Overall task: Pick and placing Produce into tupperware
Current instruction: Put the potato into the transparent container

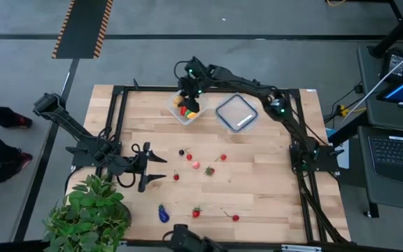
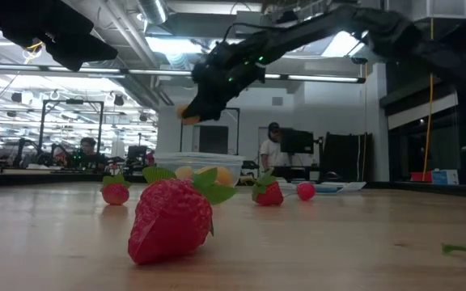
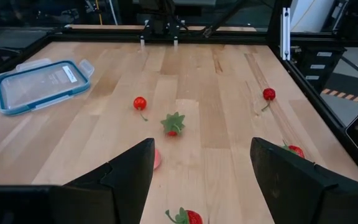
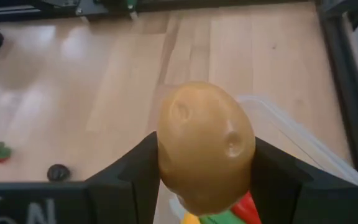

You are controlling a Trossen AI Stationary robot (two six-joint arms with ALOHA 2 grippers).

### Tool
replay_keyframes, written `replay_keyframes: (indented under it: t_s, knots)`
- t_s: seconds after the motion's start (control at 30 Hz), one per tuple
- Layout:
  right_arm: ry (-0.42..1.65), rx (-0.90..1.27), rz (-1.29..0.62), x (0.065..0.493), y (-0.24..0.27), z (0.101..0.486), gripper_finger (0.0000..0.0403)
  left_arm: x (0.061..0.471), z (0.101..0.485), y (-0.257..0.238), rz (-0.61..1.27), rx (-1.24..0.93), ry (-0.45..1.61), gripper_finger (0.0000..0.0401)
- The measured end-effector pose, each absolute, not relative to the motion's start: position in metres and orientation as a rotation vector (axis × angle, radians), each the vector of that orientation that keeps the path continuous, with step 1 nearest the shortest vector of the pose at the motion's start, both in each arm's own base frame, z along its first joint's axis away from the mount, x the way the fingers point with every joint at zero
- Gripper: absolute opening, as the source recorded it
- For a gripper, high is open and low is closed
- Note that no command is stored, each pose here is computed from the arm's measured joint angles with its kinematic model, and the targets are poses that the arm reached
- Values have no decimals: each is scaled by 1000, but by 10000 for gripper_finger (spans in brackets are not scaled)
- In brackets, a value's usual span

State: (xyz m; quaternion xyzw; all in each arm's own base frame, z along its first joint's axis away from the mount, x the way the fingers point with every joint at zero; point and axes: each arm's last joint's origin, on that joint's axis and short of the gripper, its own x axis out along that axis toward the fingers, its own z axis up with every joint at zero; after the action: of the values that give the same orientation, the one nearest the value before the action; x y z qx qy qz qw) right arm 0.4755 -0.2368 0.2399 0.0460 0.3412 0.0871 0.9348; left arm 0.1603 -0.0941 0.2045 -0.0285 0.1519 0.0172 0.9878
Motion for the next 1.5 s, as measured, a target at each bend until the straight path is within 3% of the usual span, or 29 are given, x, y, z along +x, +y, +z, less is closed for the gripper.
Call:
replay_keyframes:
  t_s: [0.2, 1.33, 1.5]
  knots:
    - [735, 141, 182, 482, -242, 216, 194, 160, 204, -94, 35, -56, 307, 257]
    - [905, 364, 97, 478, -237, 190, 195, 160, 204, -94, 36, -59, 309, 257]
    - [874, 381, 70, 481, -238, 192, 243, 160, 204, -94, 37, -63, 310, 257]
